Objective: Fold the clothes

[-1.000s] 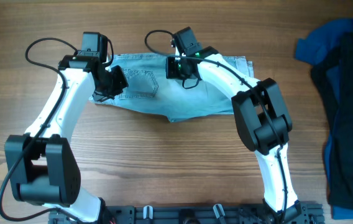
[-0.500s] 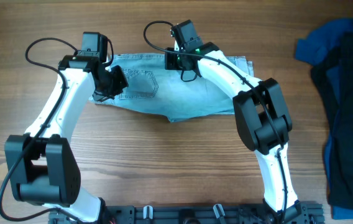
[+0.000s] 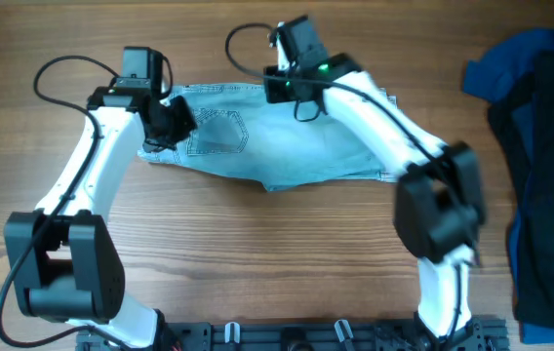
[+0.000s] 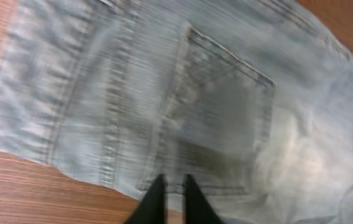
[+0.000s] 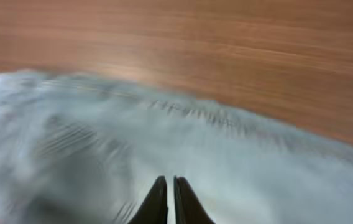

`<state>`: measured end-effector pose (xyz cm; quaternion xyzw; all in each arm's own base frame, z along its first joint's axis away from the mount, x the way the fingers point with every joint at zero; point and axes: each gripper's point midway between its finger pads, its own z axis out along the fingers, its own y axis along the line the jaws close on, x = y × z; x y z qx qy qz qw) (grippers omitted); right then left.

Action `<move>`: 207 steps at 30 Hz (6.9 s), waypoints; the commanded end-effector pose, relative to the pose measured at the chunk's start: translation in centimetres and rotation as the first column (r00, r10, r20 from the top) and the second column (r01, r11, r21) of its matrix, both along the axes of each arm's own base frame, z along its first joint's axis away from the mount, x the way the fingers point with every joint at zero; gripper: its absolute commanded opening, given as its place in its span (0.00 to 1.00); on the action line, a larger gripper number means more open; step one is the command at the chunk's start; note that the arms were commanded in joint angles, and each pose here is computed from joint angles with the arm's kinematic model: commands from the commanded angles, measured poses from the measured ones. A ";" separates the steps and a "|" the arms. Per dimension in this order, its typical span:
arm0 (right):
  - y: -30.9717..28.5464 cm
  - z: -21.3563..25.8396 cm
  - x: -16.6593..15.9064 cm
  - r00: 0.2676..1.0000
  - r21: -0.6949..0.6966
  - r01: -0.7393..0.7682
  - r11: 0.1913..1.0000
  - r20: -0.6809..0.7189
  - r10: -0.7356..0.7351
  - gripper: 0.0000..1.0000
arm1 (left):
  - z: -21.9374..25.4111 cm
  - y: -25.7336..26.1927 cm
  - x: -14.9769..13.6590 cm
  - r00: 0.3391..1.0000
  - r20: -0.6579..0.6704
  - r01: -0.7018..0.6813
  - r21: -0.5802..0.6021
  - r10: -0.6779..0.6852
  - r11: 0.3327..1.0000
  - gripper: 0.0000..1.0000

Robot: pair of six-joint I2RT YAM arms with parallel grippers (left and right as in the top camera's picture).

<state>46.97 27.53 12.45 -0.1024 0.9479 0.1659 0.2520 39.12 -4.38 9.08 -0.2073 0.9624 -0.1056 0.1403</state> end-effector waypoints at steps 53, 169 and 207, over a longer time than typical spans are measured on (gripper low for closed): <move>3.2 -4.8 -7.6 0.951 0.191 0.007 0.982 -0.306 0.053 0.04 | -1.9 6.7 -1.8 0.975 -0.151 -0.180 -0.116 0.162 0.977 0.97; -18.6 -11.7 -10.0 0.840 -0.210 0.348 0.914 -0.362 -0.403 0.04 | 3.8 3.6 2.7 0.993 -0.064 0.105 0.021 -0.104 0.994 0.45; -20.0 -15.0 -9.9 0.817 -0.133 0.380 0.916 -0.417 -0.399 0.68 | 3.8 3.6 2.8 0.993 -0.061 0.106 0.022 -0.104 0.994 0.49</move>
